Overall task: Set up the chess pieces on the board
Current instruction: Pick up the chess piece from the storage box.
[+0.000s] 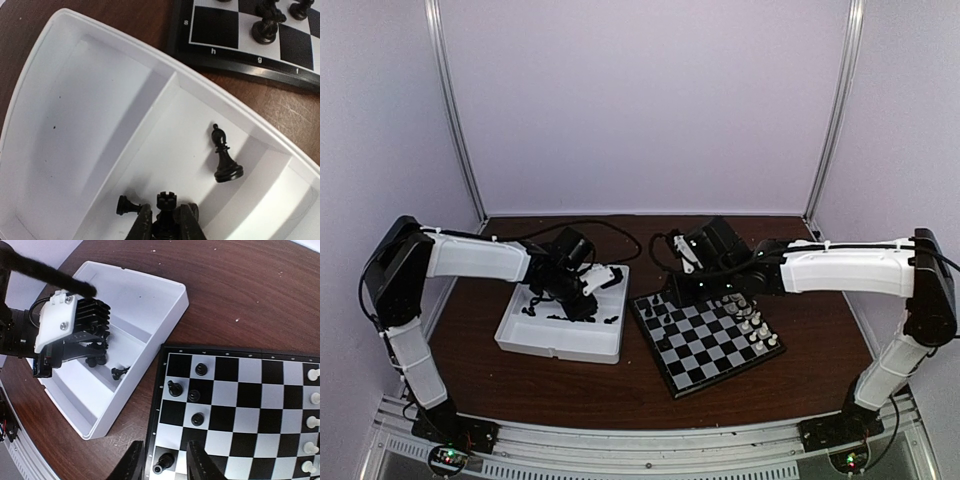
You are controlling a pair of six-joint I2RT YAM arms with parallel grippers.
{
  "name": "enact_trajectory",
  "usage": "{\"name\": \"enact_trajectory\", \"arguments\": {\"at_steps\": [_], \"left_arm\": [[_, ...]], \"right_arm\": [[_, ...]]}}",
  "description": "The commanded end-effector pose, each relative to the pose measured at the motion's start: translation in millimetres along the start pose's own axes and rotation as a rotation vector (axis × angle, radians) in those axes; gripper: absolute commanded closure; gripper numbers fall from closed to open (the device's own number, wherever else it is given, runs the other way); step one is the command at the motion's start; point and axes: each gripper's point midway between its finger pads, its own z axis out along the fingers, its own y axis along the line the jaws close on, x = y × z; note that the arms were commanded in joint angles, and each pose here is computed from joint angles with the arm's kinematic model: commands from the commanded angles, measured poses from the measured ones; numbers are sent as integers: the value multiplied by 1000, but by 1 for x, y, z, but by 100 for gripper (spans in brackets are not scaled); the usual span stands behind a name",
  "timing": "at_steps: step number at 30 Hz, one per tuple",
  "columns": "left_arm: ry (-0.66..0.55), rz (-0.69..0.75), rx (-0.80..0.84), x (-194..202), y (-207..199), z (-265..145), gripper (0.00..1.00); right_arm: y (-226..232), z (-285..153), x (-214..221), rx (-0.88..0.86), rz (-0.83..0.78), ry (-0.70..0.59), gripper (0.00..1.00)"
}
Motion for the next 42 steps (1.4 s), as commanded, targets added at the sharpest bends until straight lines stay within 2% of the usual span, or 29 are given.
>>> {"name": "enact_trajectory", "arguments": {"at_steps": [1, 11, 15, 25, 32, 42], "left_arm": [[-190, -73, -73, -32, 14, -20, 90], [-374, -71, 81, -49, -18, -55, 90], [-429, -63, 131, -52, -29, -69, 90], [-495, -29, 227, -49, -50, -89, 89], [-513, -29, 244, -50, -54, -92, 89], [-538, -21, 232, -54, -52, -98, 89]], "right_arm": [[29, 12, -12, -145, 76, -8, 68], [78, 30, -29, -366, 153, 26, 67], [88, 36, -29, -428, 221, 43, 63], [106, 52, -28, -536, 369, 83, 59], [116, 58, -27, -605, 440, 113, 61], [111, 65, -21, -584, 469, 135, 66]]}}
